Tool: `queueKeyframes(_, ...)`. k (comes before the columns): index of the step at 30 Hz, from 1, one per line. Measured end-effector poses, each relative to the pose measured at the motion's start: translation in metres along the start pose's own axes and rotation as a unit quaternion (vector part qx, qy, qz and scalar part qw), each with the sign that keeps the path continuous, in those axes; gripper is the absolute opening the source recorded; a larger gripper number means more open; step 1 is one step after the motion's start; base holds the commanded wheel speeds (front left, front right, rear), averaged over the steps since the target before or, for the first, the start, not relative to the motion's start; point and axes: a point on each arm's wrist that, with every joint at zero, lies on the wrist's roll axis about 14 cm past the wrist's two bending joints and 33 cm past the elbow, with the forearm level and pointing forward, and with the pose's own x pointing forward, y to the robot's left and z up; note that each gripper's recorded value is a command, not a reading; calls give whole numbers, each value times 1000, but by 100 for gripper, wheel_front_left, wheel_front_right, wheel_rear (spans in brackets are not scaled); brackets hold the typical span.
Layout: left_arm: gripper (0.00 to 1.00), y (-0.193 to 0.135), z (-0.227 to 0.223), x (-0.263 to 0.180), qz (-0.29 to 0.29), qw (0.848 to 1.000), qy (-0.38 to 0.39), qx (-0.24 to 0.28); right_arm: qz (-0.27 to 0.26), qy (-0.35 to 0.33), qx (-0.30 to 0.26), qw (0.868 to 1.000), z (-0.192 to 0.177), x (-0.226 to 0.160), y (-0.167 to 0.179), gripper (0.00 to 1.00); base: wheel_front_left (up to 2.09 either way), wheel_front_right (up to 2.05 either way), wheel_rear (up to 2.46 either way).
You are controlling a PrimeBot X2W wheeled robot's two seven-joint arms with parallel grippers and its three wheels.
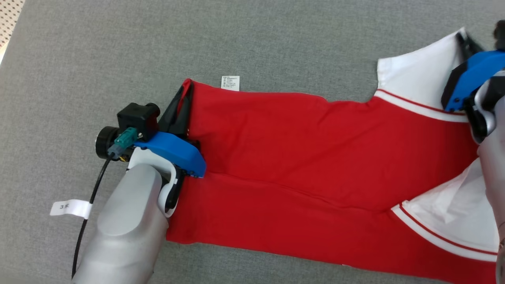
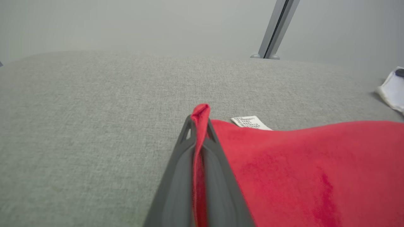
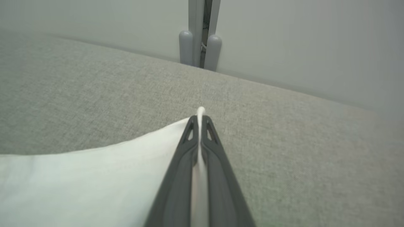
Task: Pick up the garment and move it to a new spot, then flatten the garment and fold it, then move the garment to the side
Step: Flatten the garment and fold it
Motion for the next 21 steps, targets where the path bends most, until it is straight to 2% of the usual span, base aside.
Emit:
queueKeyframes(5,0,5,25,1,8,999,-38,-4,-30,-122,5,992,48,-15,-22,0,0,0,0)
queueKeyframes(9,0,12,37,-6,18,998,-58,-1,-48,-173,19,984,70,-32,-32,0,0,0,0)
queueKeyframes(14,0,12,37,-15,24,998,-60,-3,-52,-175,42,982,58,-57,-29,0,0,0,0)
queueKeyframes(17,0,7,39,-21,21,998,-66,-6,-61,-203,63,975,62,-79,-34,0,0,0,0)
queueKeyframes(21,0,3,29,-37,23,998,-60,-10,-66,-207,98,971,35,-115,-32,0,0,0,0)
